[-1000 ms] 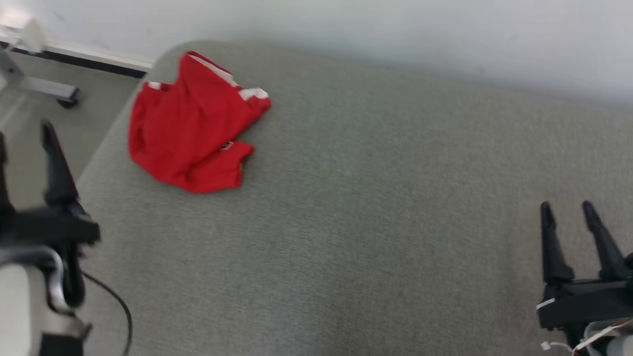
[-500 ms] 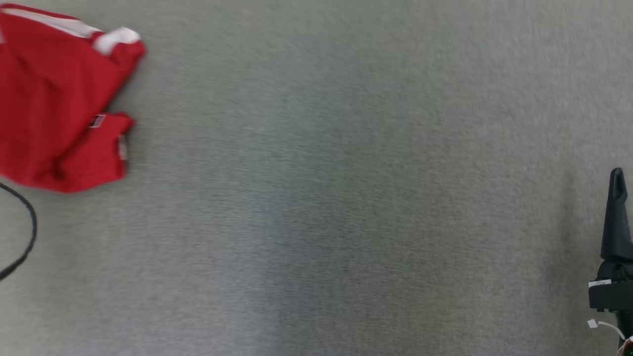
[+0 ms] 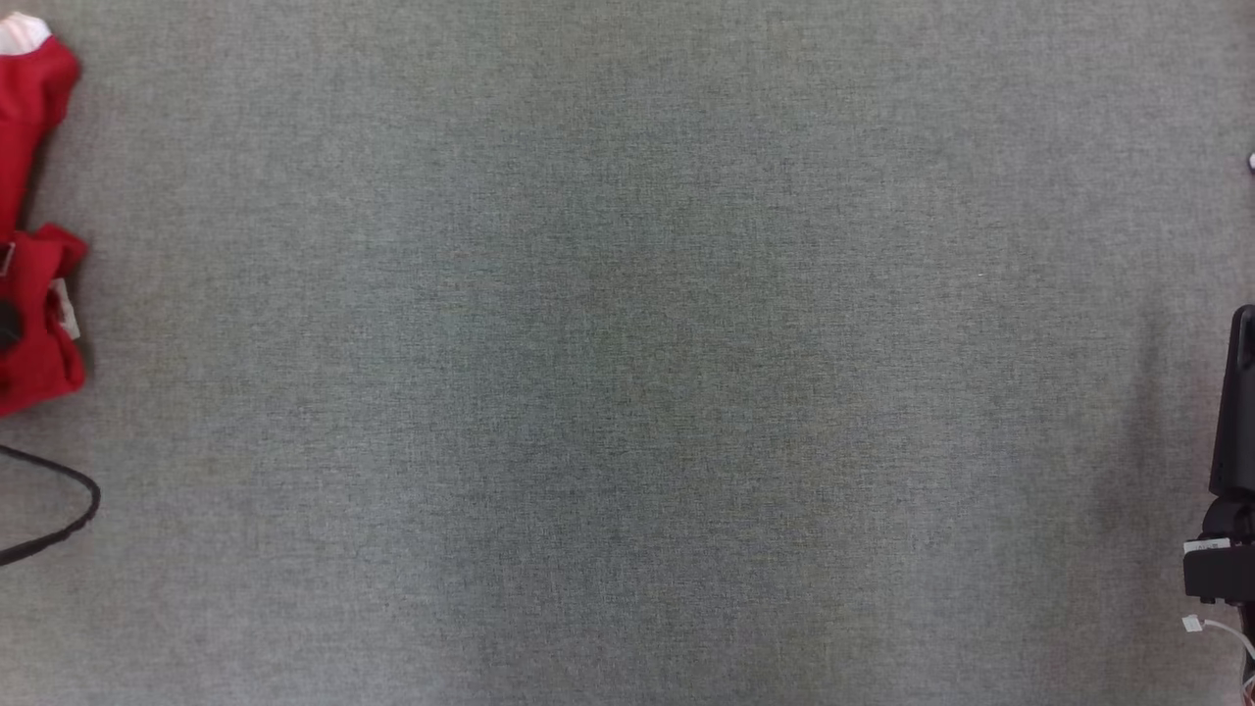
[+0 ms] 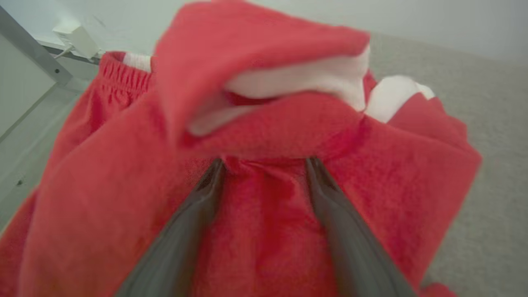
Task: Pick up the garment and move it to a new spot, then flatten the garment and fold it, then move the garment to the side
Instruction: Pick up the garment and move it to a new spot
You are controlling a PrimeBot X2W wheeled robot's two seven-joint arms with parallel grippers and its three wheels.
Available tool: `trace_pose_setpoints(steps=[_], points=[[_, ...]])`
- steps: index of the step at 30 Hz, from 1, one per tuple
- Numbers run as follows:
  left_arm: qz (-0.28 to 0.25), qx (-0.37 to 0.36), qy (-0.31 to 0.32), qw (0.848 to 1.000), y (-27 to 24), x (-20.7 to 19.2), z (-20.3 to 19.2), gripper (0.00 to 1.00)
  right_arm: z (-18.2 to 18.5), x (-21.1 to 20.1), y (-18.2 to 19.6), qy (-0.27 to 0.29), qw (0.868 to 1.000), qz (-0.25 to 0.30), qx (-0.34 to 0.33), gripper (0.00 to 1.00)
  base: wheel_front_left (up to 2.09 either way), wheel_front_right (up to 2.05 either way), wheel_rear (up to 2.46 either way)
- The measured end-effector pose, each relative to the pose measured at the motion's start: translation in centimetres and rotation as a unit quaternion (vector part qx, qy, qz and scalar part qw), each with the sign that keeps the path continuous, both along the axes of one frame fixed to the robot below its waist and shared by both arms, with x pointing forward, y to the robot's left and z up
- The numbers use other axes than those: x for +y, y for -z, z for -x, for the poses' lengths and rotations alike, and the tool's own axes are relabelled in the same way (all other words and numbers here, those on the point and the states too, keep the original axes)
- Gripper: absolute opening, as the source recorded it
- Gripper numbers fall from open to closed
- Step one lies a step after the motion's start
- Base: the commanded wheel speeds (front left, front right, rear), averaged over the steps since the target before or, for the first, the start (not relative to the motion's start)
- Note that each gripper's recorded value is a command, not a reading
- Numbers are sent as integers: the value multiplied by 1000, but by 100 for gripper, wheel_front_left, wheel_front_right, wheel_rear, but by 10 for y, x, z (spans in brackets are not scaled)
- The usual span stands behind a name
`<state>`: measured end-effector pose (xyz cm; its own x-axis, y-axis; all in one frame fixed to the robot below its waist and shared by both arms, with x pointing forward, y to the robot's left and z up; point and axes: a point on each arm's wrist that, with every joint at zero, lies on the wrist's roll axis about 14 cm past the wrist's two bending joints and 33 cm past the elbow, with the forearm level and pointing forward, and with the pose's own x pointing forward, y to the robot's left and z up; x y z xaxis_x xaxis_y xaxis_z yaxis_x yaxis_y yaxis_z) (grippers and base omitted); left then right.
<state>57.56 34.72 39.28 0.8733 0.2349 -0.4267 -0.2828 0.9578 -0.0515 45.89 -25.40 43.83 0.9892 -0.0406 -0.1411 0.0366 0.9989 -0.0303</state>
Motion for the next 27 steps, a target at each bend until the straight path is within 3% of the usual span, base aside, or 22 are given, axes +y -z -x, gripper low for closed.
trace_pose_setpoints(steps=[3,4,5,6,12,19,23,27], points=[[21,44,0,999,12,-3,6,100,0,2,-5,-3,1000,0,-3,100,0,0,0],[23,51,-1,998,13,-3,7,87,0,2,-6,-4,1000,1,-4,100,0,0,0],[24,54,-1,998,13,-2,8,47,0,3,-7,-5,1000,1,-4,100,0,0,0],[24,56,-2,998,13,-2,9,0,0,3,-8,-5,1000,0,-4,100,0,0,0],[11,42,0,999,2,2,7,0,2,4,-16,-6,1000,0,-13,100,0,0,0],[-39,-71,12,997,-68,8,-15,0,8,9,-26,-5,999,-18,-30,100,0,0,0],[-70,-158,34,984,-129,-1,-30,0,14,13,-32,-3,998,-34,-44,100,0,0,0],[-94,-247,81,961,-202,-35,-47,0,23,16,-37,3,997,-51,-54,100,0,0,0]])
